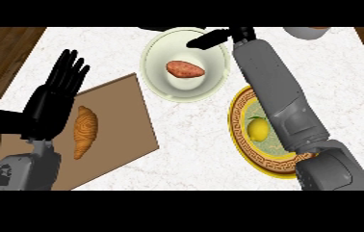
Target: Pick the sweet potato from the plate and place it in the bowl
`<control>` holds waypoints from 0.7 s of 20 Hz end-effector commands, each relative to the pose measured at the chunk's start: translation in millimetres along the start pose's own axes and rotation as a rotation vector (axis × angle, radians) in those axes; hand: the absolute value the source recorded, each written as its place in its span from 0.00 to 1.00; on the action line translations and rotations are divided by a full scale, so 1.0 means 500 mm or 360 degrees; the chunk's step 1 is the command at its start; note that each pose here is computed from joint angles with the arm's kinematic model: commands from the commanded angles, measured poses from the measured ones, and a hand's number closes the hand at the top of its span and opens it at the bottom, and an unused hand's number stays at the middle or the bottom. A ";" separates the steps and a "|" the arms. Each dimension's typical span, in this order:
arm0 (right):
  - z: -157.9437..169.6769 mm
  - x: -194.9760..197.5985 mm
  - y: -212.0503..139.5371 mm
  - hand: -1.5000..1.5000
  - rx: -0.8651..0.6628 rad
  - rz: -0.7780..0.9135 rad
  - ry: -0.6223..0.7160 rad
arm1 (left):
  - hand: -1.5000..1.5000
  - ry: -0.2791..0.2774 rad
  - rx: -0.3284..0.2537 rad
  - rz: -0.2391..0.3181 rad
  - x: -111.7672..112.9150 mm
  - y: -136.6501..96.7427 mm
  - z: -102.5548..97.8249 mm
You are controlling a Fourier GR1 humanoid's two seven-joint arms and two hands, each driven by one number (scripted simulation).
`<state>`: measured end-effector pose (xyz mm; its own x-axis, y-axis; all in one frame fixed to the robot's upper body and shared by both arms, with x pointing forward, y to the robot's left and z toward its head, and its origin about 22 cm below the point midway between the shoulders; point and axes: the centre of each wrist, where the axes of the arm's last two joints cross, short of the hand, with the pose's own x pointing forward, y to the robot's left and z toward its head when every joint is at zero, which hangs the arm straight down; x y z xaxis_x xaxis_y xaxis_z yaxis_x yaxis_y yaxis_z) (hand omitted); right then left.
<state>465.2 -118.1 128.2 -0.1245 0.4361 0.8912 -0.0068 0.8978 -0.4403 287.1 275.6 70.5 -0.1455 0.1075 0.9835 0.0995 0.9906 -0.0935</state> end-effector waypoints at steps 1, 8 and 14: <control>-0.011 -0.016 -0.061 0.00 -0.0151 -0.0145 0.0041 | 0.50 0.0023 0.0049 0.0007 -0.015 0.023 0.013; 0.009 -0.118 -0.228 0.00 -0.0211 -0.0186 0.0103 | 0.50 0.0002 0.0036 -0.0008 -0.022 -0.008 0.019; 0.059 -0.207 -0.333 0.00 -0.0163 -0.0189 0.0122 | 0.50 0.0032 0.0101 -0.0008 -0.017 0.032 0.015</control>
<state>460.9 -270.7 110.2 -0.0637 0.3297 0.9419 0.0955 0.9415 -0.3231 277.8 285.8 58.7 -0.1291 0.1032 0.9862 0.0561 0.9937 -0.0967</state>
